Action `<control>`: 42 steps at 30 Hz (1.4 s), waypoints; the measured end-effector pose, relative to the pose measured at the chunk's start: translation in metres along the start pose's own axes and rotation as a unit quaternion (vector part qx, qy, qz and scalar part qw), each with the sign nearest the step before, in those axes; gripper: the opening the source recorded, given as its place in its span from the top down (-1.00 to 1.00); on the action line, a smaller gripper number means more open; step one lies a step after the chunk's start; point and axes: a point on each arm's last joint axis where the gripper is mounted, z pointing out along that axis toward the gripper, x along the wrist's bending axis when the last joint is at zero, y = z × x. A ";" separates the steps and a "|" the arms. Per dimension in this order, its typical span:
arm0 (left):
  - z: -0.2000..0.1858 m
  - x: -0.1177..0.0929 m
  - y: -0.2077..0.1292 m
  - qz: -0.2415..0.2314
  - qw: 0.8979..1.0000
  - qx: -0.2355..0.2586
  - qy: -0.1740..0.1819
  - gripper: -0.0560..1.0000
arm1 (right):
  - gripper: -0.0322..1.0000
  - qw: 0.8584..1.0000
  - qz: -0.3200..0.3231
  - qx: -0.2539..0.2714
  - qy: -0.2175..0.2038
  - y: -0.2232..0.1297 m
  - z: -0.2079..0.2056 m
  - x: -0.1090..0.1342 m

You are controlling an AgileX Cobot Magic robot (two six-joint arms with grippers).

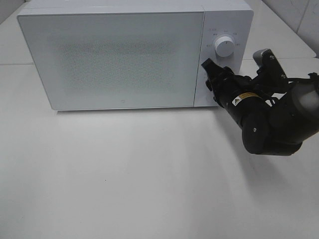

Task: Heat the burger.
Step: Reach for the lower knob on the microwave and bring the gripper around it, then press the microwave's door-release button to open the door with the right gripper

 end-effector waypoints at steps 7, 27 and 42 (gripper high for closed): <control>0.000 0.000 0.000 0.000 1.000 0.000 0.000 0.89 | 0.12 0.974 0.227 -0.005 0.008 0.000 -0.001 0.001; 0.000 0.000 0.000 0.000 1.000 0.000 0.000 0.89 | -0.22 0.976 0.214 -0.008 0.023 -0.001 -0.006 -0.002; 0.000 0.000 0.000 0.000 1.000 0.000 0.000 0.89 | -0.35 0.985 -0.134 0.082 0.072 -0.018 -0.029 -0.006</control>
